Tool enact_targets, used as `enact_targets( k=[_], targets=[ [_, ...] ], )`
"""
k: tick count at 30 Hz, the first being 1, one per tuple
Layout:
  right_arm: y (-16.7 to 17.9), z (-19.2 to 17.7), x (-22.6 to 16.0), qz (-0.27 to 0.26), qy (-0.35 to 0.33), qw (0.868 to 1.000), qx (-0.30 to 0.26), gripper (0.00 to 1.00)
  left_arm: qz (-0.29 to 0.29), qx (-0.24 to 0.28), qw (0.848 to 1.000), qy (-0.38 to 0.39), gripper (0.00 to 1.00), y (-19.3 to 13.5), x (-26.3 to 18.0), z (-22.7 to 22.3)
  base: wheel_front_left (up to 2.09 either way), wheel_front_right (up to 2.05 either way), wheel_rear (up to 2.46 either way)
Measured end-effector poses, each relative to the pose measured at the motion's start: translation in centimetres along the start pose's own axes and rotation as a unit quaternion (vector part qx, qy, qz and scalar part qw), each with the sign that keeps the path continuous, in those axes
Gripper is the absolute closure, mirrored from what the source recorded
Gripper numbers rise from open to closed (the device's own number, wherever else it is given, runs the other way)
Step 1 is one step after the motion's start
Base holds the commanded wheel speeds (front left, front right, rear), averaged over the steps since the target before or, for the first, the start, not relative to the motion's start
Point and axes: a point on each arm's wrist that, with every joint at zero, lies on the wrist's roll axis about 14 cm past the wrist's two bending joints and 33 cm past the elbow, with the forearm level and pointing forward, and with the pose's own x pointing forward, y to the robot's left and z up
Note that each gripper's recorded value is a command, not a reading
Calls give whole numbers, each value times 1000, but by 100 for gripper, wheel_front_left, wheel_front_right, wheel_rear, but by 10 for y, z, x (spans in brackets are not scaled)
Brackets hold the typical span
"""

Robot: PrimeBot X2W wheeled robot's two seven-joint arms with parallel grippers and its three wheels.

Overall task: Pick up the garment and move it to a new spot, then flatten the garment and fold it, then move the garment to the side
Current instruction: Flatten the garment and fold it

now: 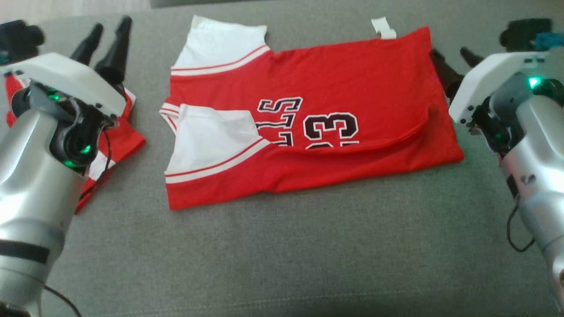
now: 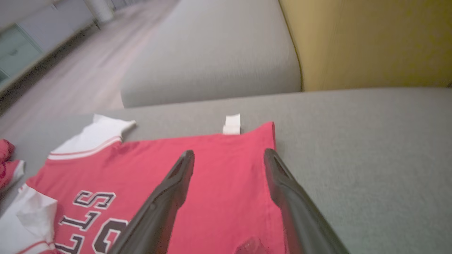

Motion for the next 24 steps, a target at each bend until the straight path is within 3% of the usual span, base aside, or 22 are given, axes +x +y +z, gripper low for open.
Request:
enact_targets(
  k=[5,10,14,20,24],
  targets=[
    [5,26,-21,4,-127,992,5,0,8,-60,994,-87,0,-10,-26,17,0,0,0],
    [17,21,-42,10,-201,980,-6,0,36,-103,988,-107,0,-13,-63,-4,0,0,0],
    [30,5,-54,17,-221,975,-10,0,53,-122,982,-136,0,-20,-92,-8,0,0,0],
    [42,-15,-77,11,-248,969,0,0,57,-86,980,-168,0,-36,-124,-20,0,0,0],
    [50,-22,-91,6,-263,965,-21,0,91,-73,979,-164,0,-28,-138,-38,0,0,0]
  ],
)
